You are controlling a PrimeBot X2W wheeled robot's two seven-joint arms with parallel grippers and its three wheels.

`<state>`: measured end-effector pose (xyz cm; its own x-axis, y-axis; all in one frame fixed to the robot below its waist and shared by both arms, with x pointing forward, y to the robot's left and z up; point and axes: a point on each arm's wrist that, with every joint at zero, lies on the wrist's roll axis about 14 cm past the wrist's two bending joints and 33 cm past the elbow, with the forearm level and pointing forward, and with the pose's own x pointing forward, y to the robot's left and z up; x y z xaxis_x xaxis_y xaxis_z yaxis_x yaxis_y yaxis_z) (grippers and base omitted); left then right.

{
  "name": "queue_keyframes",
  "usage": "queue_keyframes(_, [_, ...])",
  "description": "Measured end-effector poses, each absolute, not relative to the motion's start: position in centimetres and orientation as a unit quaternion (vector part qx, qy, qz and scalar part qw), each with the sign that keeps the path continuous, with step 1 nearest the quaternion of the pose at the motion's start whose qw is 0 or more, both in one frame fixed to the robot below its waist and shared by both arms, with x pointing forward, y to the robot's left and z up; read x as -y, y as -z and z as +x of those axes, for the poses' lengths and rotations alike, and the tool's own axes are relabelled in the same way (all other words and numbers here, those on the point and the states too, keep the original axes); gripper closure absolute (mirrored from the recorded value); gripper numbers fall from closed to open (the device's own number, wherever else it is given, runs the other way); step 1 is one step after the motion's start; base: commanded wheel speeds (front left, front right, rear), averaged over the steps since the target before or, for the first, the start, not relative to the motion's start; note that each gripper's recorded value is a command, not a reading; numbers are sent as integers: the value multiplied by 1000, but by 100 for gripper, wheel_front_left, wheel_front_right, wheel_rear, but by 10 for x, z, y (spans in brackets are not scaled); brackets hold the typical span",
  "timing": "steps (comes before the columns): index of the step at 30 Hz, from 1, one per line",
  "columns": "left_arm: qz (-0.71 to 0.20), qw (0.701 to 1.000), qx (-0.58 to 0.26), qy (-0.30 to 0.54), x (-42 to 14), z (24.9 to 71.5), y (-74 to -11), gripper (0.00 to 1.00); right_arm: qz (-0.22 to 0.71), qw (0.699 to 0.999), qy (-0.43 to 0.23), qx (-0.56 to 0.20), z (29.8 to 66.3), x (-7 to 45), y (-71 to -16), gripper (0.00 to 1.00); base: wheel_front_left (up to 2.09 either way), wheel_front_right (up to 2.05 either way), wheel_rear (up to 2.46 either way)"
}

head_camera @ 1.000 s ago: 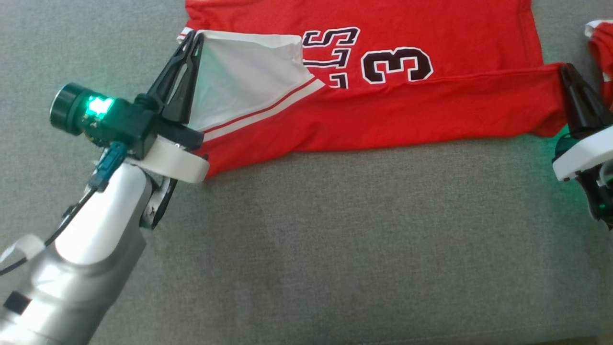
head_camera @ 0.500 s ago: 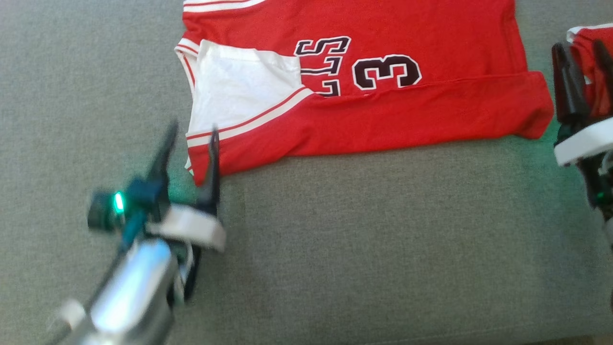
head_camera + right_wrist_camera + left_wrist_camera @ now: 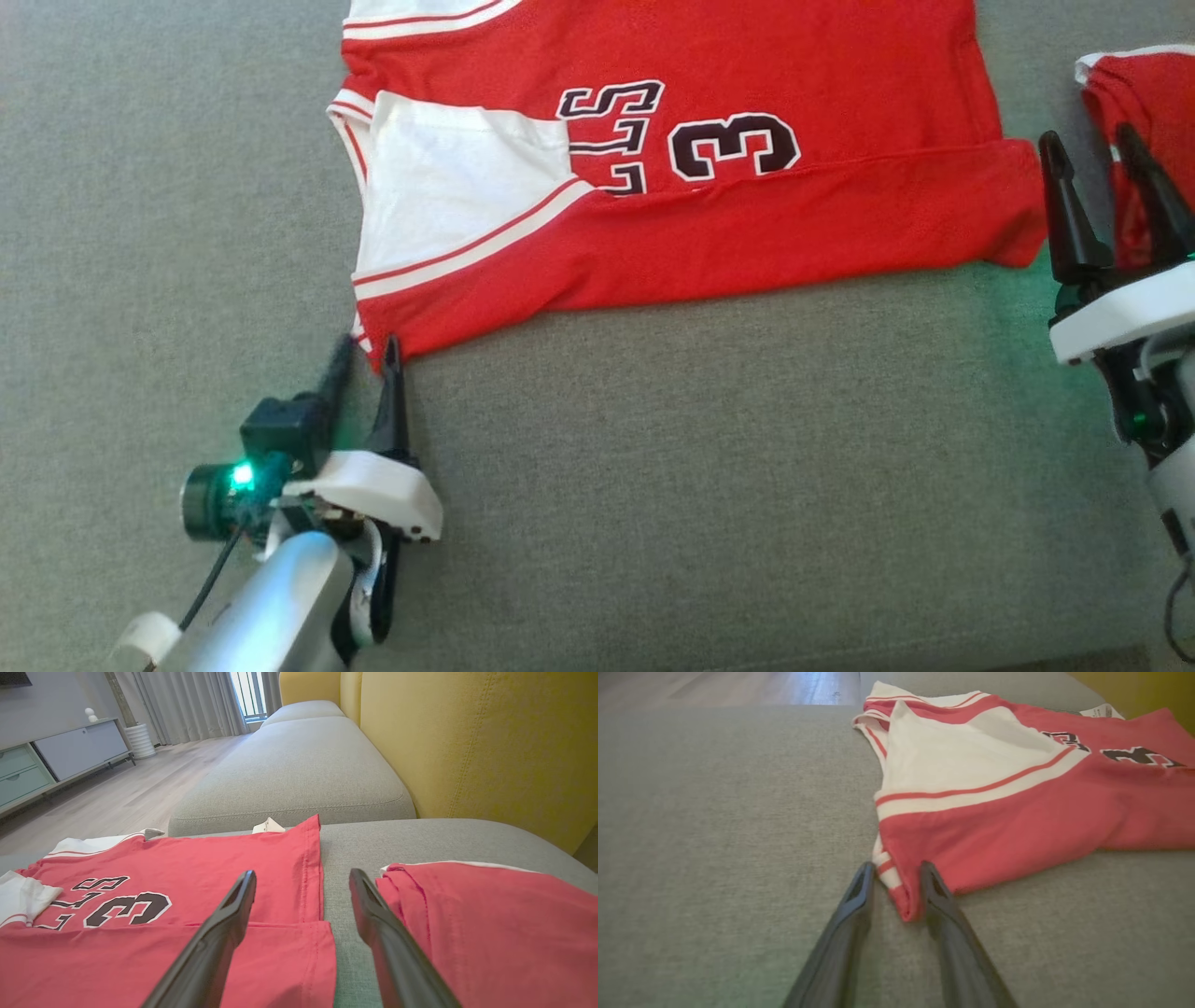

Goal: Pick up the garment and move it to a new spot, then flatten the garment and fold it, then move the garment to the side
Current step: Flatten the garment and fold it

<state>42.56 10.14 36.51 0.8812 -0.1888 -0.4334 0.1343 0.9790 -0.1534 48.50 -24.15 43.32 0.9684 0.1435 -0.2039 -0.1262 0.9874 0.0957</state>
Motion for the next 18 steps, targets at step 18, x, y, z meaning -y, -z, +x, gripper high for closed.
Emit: queue_keyframes(18, [-90,970,-210,81,-112,417,-389,100,96,970,-48,-219,451,233,-382,0,0,0,0])
